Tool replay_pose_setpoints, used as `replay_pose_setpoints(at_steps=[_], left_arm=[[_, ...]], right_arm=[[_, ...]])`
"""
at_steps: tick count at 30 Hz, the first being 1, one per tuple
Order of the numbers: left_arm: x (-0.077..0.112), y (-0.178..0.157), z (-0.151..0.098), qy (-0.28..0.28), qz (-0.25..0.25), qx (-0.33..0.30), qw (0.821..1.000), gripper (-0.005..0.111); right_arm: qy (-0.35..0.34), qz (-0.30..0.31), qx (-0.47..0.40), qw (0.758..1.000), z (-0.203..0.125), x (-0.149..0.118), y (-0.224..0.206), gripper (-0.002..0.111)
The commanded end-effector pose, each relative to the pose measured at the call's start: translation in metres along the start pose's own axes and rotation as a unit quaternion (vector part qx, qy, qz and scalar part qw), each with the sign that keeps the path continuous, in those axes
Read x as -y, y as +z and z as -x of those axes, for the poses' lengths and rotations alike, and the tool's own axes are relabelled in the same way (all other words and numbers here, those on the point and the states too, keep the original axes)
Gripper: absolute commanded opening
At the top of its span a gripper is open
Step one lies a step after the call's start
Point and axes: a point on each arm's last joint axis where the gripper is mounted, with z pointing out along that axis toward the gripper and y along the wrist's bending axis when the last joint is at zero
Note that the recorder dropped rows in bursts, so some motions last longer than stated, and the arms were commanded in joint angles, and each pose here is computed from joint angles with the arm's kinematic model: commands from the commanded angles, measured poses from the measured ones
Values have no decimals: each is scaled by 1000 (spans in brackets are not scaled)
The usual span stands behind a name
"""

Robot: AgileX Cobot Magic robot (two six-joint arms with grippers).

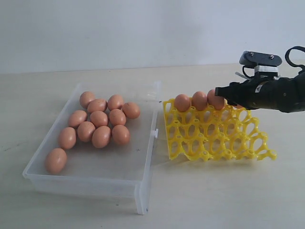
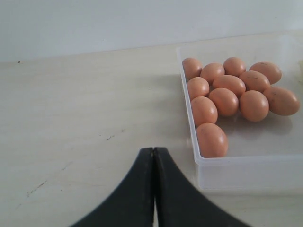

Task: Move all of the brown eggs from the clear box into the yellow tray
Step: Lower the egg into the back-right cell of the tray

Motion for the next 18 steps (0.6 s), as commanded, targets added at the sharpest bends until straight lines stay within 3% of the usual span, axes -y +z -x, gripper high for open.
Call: replay_pose_setpoints(at_steps=[1, 6, 15, 18], left_arm=[[0, -1, 2, 0, 2, 10, 1000, 0], [0, -1, 2, 0, 2, 10, 1000, 0], [0, -1, 2, 0, 2, 10, 1000, 0], [0, -1, 2, 0, 2, 10, 1000, 0]], right_arm=[[-4, 3, 14, 1000, 4, 0, 1, 0], [-10, 4, 15, 1000, 4, 1, 1, 2], [-3, 3, 6, 1000, 2, 1, 1, 58], [-3, 3, 6, 1000, 3, 1, 0, 61]])
